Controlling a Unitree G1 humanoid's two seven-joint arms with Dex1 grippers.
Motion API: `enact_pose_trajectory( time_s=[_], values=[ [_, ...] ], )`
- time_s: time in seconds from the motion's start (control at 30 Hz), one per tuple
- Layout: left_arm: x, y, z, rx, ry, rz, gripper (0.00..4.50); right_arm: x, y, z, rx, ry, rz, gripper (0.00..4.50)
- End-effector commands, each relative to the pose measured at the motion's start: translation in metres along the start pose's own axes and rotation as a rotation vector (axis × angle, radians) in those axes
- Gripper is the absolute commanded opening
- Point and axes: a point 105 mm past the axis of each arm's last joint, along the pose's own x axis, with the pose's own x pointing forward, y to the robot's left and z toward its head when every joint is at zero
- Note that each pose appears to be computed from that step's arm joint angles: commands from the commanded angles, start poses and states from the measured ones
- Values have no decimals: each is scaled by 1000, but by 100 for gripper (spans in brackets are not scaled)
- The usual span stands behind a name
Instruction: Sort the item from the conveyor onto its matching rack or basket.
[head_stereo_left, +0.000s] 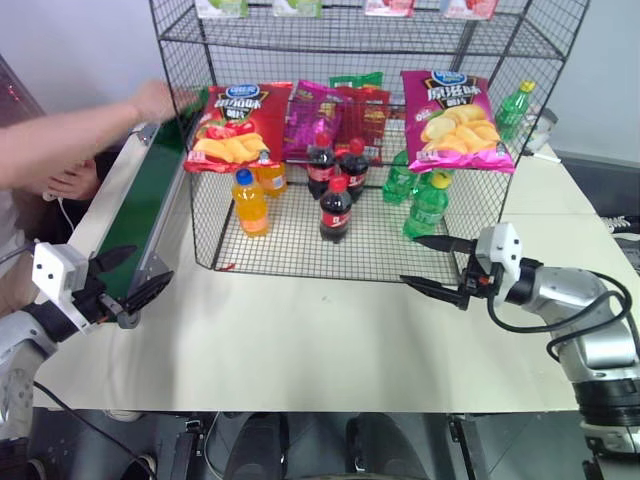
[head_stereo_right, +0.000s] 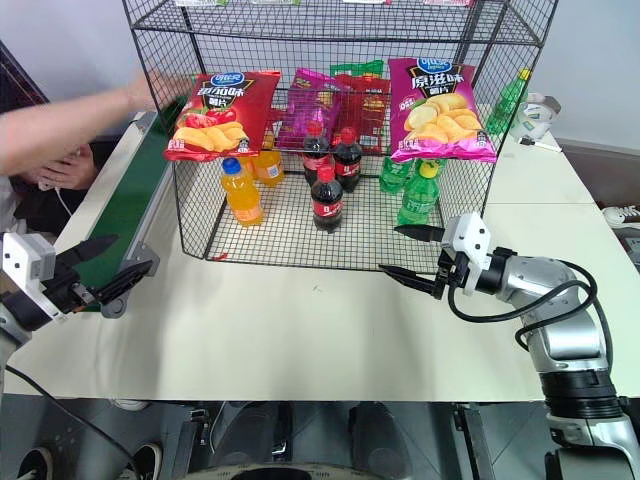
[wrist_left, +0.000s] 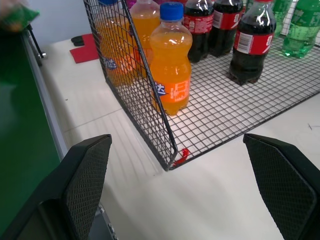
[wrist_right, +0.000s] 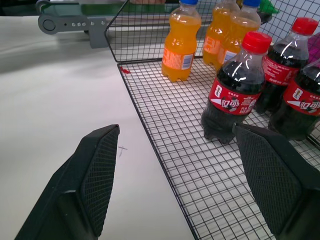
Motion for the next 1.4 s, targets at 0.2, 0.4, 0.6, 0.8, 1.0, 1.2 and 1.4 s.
enact_pose_trajectory(
  time_s=[0.2,0.4,0.6,0.8,1.0,1.2,1.4],
  values=[
    [-5,3,11,35,-39,20,450,-1,-3,10,-35,-33,-5,378],
    [-7,7,11,44,-37,48,450,1,-4,12,-34,-38,-1,378],
    [-8,7,10,47,-34,49,450,4,-3,12,-37,-37,6,378],
    [-10,7,8,44,-28,57,450,5,-2,13,-37,-37,15,378],
    [-14,5,7,46,-29,71,450,9,-1,17,-41,-47,33,378],
    [-19,8,5,70,-13,110,450,13,0,20,-38,-57,47,378],
    [-33,10,7,108,-22,174,450,24,10,27,-8,-98,105,378]
  ],
)
